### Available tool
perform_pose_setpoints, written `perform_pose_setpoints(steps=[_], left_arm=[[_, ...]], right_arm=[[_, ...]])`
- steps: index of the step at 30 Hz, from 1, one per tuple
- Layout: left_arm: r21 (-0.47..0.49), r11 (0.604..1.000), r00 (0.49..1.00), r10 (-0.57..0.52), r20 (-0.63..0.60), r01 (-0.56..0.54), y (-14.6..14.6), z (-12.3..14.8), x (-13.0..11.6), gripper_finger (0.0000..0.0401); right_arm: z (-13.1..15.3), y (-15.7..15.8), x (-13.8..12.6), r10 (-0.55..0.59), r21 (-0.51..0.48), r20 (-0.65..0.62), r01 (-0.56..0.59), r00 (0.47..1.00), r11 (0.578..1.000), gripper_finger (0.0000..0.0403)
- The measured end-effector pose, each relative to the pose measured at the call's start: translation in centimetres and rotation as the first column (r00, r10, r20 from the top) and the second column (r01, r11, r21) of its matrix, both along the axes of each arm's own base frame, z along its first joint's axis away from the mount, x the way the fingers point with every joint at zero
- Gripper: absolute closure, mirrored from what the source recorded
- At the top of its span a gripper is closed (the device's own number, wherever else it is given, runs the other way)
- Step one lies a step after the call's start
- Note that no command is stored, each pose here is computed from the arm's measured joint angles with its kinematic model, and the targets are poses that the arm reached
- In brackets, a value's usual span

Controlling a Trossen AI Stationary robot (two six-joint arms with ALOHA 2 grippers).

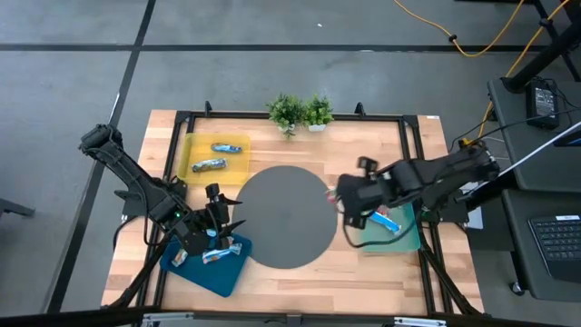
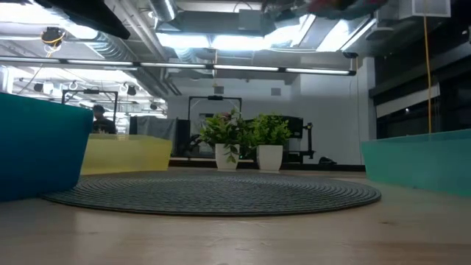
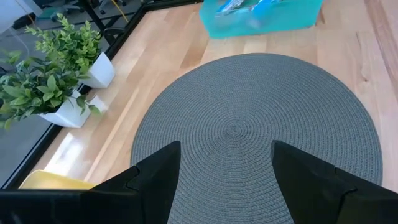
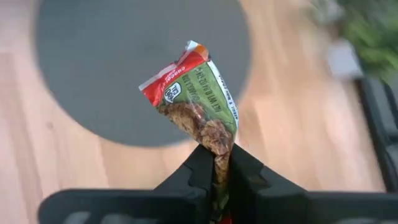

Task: Pick and place Granola Bars by type
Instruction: Put the red granola bar into the green bin

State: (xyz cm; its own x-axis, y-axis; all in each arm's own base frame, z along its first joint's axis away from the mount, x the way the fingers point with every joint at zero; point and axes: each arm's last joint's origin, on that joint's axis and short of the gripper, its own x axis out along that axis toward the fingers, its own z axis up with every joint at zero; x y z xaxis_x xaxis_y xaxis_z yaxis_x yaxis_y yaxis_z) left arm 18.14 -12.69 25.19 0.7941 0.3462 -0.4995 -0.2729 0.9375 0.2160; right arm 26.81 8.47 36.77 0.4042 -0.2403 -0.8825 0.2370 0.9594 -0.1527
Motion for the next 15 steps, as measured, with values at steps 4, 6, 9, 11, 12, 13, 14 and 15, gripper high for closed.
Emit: perform_pose_setpoints(steps=[4,6,9,11,12,13,14,15], left_arm=[[0.002,1.000,1.000,0.000,-0.002,0.000,0.0,0.0,0.0,0.0160],[0.003,1.000,1.000,0.000,-0.003,0.000,0.0,0.0,0.0,0.0160],[0.003,1.000,1.000,0.000,-0.003,0.000,0.0,0.0,0.0,0.0160],[0.003,1.000,1.000,0.000,-0.003,0.000,0.0,0.0,0.0,0.0160],[0.004,1.000,1.000,0.000,-0.004,0.000,0.0,0.0,0.0,0.0160],[0.003,1.000,1.000,0.000,-0.003,0.000,0.0,0.0,0.0,0.0160],[0.003,1.000,1.000,0.000,-0.004,0.000,0.0,0.0,0.0,0.0160],[0.003,1.000,1.000,0.000,-0.004,0.000,0.0,0.0,0.0,0.0160]], right_arm=[[1.0,-0.1,-2.9,-0.148,-0.027,-0.011,0.148,0.989,0.989,0.0365],[1.3,0.0,-4.0,-0.213,-0.028,-0.007,0.213,0.977,0.977,0.0368],[1.4,0.6,-4.8,-0.225,-0.002,0.032,0.226,0.974,0.974,0.0377],[1.3,0.9,-5.1,-0.215,-0.001,0.032,0.215,0.976,0.977,0.0381],[1.2,1.0,-5.2,-0.217,-0.004,0.025,0.217,0.976,0.976,0.0381],[0.9,1.2,-5.3,-0.218,-0.009,0.016,0.218,0.976,0.976,0.0380],[0.6,1.3,-5.4,-0.212,-0.016,0.008,0.212,0.977,0.977,0.0378],[0.3,1.5,-5.4,-0.205,-0.025,-0.003,0.205,0.979,0.978,0.0374]])
